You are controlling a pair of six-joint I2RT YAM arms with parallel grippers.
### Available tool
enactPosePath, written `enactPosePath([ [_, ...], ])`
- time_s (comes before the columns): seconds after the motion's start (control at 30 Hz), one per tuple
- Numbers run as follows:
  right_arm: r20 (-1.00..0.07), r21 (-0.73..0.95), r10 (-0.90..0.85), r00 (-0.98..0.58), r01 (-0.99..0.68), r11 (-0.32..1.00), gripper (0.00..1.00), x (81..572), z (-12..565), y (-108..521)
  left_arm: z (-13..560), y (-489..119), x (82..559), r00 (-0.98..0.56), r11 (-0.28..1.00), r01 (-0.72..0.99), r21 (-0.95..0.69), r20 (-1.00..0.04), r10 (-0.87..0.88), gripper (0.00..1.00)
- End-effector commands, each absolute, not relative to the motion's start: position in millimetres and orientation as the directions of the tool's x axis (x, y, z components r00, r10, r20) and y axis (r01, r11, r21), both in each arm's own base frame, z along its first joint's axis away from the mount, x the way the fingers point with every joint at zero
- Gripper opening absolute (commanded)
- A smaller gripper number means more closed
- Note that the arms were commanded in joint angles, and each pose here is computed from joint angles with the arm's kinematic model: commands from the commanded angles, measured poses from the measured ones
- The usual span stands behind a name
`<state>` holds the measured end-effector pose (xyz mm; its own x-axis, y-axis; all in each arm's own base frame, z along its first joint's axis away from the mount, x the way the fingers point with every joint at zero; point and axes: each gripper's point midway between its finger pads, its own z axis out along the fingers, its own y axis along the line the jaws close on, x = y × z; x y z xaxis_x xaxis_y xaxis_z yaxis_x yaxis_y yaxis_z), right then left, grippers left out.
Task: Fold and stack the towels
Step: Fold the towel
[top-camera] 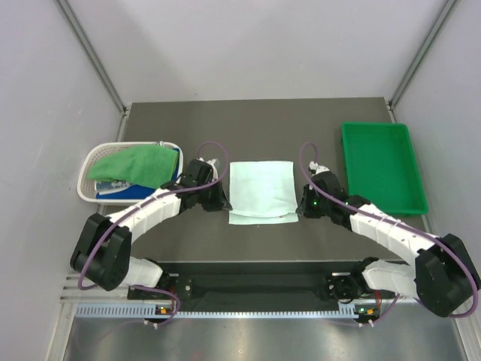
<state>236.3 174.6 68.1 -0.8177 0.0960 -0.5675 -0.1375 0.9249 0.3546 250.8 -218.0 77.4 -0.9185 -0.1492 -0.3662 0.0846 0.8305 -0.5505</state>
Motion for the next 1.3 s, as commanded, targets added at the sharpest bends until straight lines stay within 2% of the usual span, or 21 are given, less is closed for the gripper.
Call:
enactPosePath([
  [0.0,-0.576,0.365,0.111,-0.81,-0.134,0.921,0.0,233,70,176,77,-220,243,-0.916,0.827,0.101,-0.553,-0.375,-0.139,0.0],
  [1.03,-0.516,0.362,0.103,-0.851,-0.107,0.926,0.02,215,29,174,32,-220,227,-0.946,0.848,0.081,-0.525,-0.307,-0.1,0.0],
  [1.1,-0.51,0.357,0.1,-0.854,-0.105,0.928,0.06,215,26,174,27,-220,225,-0.95,0.849,0.084,-0.522,-0.3,-0.09,0.04],
  [1.13,-0.508,0.356,0.097,-0.856,-0.106,0.929,0.08,215,26,174,27,-220,225,-0.95,0.849,0.083,-0.522,-0.299,-0.092,0.14],
  [1.17,-0.51,0.356,0.096,-0.855,-0.108,0.928,0.11,214,26,174,26,-220,225,-0.95,0.85,0.083,-0.52,-0.3,-0.091,0.18],
  [1.2,-0.509,0.356,0.099,-0.855,-0.105,0.928,0.2,214,27,173,30,-220,226,-0.947,0.849,0.089,-0.521,-0.31,-0.09,0.22],
  [1.27,-0.517,0.357,0.096,-0.85,-0.112,0.927,0.3,215,32,173,35,-217,231,-0.937,0.859,0.094,-0.503,-0.335,-0.094,0.34],
])
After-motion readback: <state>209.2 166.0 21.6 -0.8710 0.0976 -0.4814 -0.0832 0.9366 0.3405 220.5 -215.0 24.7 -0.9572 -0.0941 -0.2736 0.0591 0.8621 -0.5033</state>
